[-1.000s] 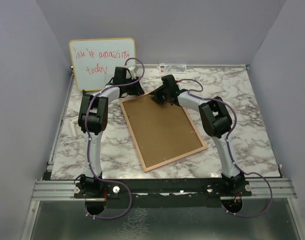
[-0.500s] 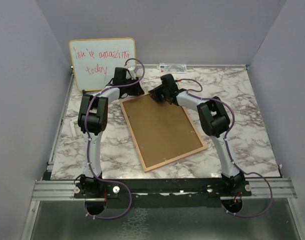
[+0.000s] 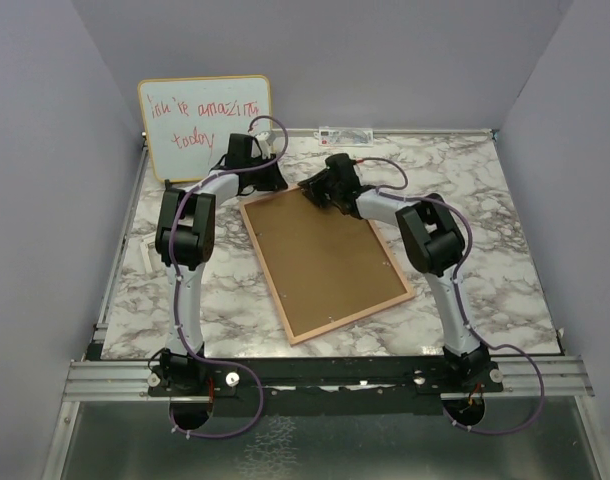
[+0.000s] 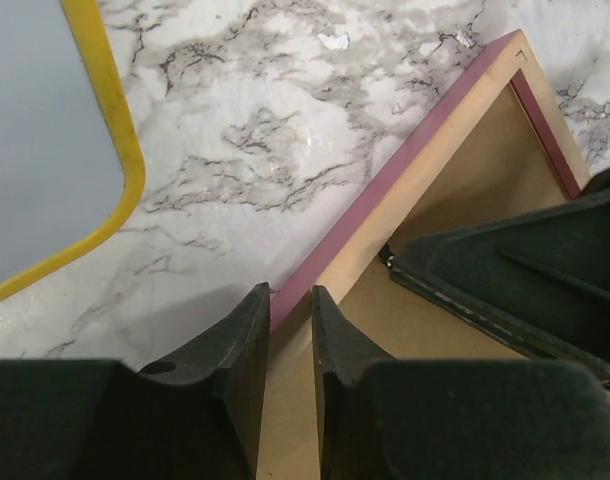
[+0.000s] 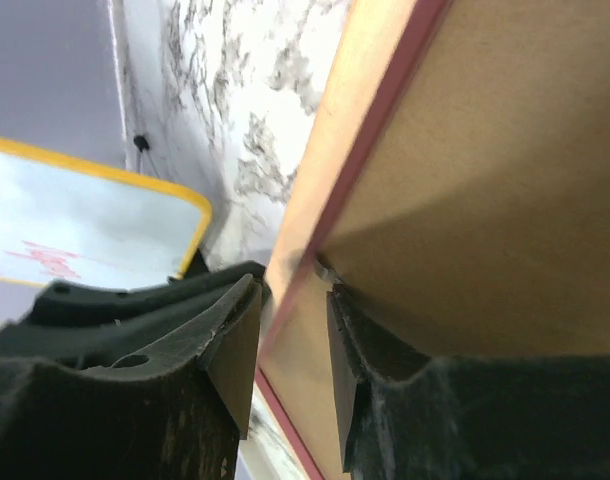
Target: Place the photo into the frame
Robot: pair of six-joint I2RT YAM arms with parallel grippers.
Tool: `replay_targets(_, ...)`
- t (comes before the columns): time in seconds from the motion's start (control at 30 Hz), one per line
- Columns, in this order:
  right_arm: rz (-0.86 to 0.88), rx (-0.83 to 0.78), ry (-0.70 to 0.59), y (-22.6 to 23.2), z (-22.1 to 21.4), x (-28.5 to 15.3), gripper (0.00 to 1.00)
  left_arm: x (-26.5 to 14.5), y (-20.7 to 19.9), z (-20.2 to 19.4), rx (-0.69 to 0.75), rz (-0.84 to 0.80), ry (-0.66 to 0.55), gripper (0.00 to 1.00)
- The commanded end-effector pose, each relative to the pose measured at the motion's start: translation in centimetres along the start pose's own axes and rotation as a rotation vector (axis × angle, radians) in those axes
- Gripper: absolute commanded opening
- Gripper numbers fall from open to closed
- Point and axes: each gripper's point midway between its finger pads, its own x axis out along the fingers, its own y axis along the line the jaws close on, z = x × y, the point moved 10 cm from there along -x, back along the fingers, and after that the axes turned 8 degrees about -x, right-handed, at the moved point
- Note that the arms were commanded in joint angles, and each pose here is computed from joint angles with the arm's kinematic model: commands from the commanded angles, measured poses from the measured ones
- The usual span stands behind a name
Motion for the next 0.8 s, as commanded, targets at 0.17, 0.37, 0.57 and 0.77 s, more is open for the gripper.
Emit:
replay_targets(0.17, 0.165, -0.44, -0.092, 4.4, 2.0, -11.2, 0.44, -3.1, -3.7, 3.4, -0.113, -0.017, 0.004, 0.32)
replay_targets(0.37, -0.056, -0.746, -0.02, 0.9, 2.4, -17.7, 0.48, -6.5, -5.6, 4.2, -0.139, 0.058, -0.046, 0.44)
replay_targets(0.57, -0.024, -0.993, 0.169, -3.0, 0.9, -22.0, 0.54, -10.6, -7.1, 1.8, -0.216, 0.158, -0.084, 0.57)
replay_targets(0.77, -0.003, -1.115, 0.369, -3.4, -3.4, -21.7, 0.55, -15.4, -8.0, -1.4, -0.34, 0.317, -0.194, 0.61)
